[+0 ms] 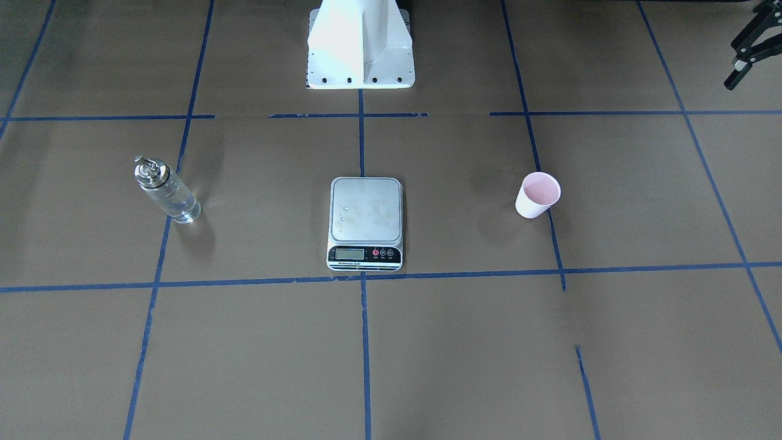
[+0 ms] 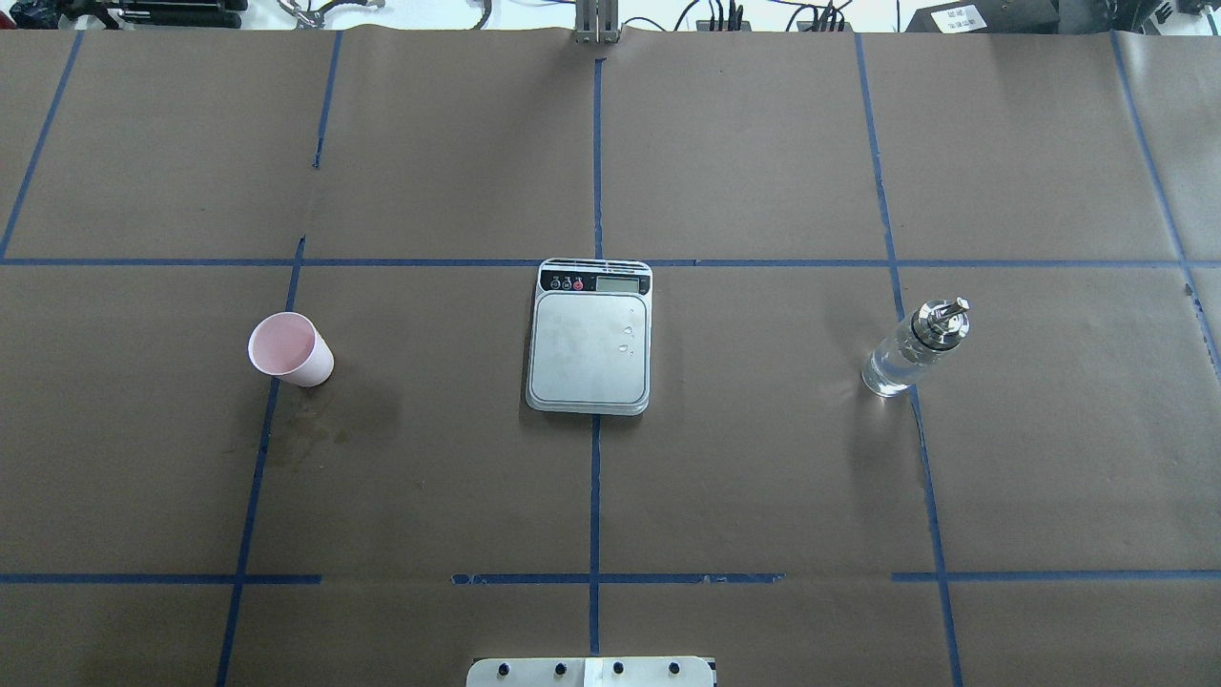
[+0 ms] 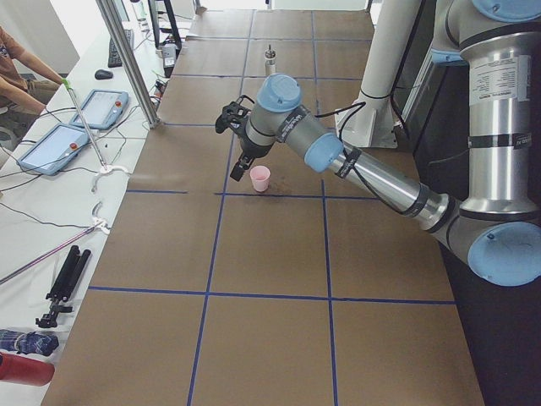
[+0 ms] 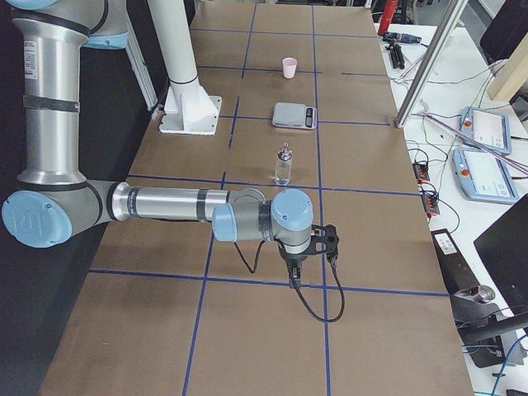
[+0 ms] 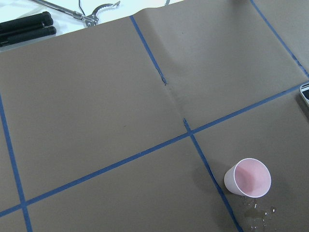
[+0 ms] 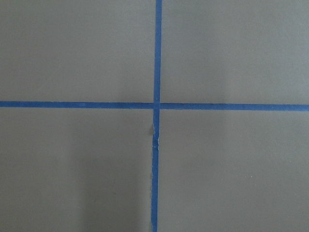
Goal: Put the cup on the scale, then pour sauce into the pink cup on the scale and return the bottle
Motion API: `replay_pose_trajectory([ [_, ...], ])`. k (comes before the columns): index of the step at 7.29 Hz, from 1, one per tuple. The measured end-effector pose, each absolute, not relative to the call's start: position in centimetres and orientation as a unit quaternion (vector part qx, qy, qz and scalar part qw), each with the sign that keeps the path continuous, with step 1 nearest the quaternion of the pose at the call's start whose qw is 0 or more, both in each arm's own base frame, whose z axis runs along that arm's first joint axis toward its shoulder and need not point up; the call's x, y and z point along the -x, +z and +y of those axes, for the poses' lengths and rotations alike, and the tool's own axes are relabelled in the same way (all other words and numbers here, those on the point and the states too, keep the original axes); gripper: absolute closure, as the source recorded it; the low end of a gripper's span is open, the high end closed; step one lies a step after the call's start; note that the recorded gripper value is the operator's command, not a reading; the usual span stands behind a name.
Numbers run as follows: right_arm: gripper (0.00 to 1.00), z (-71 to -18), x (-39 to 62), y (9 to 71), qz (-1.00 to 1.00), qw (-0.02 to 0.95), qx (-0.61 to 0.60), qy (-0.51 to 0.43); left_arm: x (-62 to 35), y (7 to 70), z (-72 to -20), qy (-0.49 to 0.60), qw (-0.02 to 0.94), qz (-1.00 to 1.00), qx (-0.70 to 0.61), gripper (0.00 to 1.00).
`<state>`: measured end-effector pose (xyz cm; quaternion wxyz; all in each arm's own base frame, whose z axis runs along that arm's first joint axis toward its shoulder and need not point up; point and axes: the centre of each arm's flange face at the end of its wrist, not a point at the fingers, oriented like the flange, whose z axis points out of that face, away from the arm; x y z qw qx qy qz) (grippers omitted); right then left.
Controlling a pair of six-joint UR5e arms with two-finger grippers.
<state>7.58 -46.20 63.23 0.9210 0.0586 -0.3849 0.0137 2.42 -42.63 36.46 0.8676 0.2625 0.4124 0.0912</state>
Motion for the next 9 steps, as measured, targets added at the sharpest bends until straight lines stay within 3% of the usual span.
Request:
replay_pose_trajectory([
  [3, 0.0, -46.1, -7.6, 61.8, -0.384, 0.92, -0.072, 0.008, -10.7, 36.1, -44.9, -0.067, 0.879, 0.449, -0.147, 0.0],
  [9, 0.0, -46.0, -7.6, 61.1, -0.383, 0.921, -0.072, 0.013, -26.8, 36.4, -41.5, -0.117, 0.89, 0.438, -0.05, 0.0],
])
